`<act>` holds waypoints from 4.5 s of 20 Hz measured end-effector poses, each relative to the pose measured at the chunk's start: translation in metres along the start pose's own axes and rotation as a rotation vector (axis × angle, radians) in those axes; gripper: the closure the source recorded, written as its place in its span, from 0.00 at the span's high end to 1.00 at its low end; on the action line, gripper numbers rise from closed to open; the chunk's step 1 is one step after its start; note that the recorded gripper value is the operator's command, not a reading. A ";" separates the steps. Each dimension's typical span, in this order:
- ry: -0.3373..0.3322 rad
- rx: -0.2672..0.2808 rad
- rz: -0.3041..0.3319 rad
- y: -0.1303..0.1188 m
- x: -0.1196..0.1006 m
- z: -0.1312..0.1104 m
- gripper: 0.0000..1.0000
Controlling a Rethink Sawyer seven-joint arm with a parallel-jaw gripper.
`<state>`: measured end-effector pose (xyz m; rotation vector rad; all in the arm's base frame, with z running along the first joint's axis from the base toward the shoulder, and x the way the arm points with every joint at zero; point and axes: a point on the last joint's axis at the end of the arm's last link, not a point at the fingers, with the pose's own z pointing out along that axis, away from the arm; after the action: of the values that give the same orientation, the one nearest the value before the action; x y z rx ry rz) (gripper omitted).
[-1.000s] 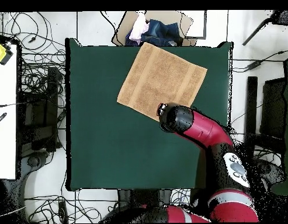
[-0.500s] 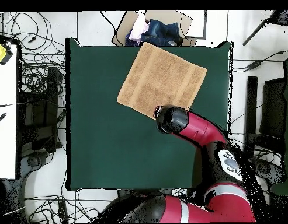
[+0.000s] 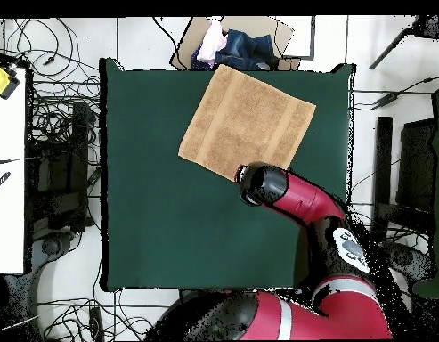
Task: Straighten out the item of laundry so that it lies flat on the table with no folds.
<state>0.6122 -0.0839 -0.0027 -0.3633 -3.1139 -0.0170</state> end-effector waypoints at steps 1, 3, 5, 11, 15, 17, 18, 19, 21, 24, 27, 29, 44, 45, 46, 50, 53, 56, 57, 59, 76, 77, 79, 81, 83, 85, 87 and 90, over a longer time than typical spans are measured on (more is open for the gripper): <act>0.000 0.000 0.000 0.000 0.000 0.000 1.00; -0.002 0.000 -0.001 0.000 -0.002 0.001 1.00; -0.005 0.001 -0.001 0.001 -0.003 0.000 1.00; -0.014 0.002 -0.006 0.003 -0.007 -0.001 1.00; -0.022 0.003 -0.006 0.003 -0.010 -0.005 1.00; -0.043 0.006 -0.006 0.002 -0.016 -0.017 1.00; -0.048 0.007 -0.006 0.001 -0.018 -0.019 1.00; -0.057 0.008 -0.005 0.001 -0.021 -0.024 1.00; -0.073 0.010 -0.004 0.001 -0.025 -0.033 1.00; -0.088 0.012 -0.001 -0.001 -0.030 -0.039 1.00; -0.105 0.016 0.003 -0.004 -0.033 -0.035 1.00; -0.112 0.019 0.005 -0.006 -0.034 -0.028 1.00; -0.060 0.015 0.005 -0.005 -0.017 0.037 1.00; -0.057 0.014 0.005 -0.005 -0.016 0.039 1.00; -0.054 0.014 0.005 -0.005 -0.016 0.042 1.00; -0.056 0.014 0.005 -0.005 -0.018 0.043 1.00; -0.065 0.016 0.004 -0.005 -0.022 0.042 1.00; -0.077 0.018 0.003 -0.006 -0.028 0.040 1.00; -0.079 0.018 0.002 -0.006 -0.030 0.040 1.00; -0.084 0.019 0.001 -0.005 -0.032 0.040 1.00; -0.092 0.021 -0.002 -0.006 -0.041 0.052 1.00; -0.092 0.021 -0.002 -0.006 -0.041 0.052 1.00; -0.092 0.021 -0.002 -0.006 -0.041 0.052 1.00; -0.092 0.021 -0.002 -0.006 -0.041 0.052 1.00; -0.092 0.021 -0.002 -0.006 -0.041 0.052 1.00; -0.092 0.021 -0.002 -0.006 -0.041 0.052 1.00; -0.092 0.021 -0.001 -0.006 -0.041 0.052 1.00; -0.092 0.020 -0.001 -0.006 -0.041 0.052 1.00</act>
<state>0.6508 -0.0990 -0.0554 -0.3723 -3.2021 0.0324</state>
